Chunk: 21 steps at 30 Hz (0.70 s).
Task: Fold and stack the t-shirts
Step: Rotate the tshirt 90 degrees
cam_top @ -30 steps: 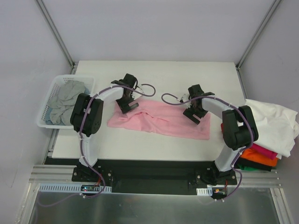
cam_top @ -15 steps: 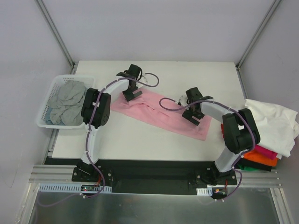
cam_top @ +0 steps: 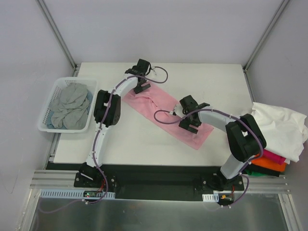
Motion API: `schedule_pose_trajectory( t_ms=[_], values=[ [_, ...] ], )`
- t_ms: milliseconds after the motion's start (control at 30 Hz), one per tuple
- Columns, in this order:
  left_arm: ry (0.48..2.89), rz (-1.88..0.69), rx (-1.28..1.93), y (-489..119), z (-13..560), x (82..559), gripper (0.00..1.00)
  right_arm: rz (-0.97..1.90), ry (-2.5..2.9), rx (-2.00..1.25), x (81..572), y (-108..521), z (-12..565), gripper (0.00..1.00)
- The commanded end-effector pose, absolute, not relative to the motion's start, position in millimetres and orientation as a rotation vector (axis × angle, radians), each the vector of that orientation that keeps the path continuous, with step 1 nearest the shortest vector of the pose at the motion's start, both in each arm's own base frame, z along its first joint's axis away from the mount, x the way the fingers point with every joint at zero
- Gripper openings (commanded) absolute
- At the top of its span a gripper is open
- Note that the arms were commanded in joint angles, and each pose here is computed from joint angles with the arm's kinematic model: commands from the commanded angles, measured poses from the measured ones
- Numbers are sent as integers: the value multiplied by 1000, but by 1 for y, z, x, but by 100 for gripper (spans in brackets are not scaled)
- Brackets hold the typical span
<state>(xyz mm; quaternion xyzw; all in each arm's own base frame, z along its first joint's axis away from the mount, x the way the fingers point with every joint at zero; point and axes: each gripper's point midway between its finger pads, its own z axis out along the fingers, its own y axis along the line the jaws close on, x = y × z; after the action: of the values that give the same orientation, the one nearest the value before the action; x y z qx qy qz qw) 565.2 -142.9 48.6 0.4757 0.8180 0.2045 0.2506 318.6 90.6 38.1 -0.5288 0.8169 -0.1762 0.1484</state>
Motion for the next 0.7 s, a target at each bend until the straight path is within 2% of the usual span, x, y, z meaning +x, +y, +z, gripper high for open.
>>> schedule_pose_trajectory(
  t_ms=[0,267,667],
  values=[
    [2175,583,1343,-150,42,586,99,-472,2325,-1538,309,102,43,96],
    [2070,594,1387,-178,40,604,99,-452,2277,-1619,298,124,39,96],
    [2025,575,1367,-186,40,613,99,-446,2207,-1689,283,149,37,96]
  ],
)
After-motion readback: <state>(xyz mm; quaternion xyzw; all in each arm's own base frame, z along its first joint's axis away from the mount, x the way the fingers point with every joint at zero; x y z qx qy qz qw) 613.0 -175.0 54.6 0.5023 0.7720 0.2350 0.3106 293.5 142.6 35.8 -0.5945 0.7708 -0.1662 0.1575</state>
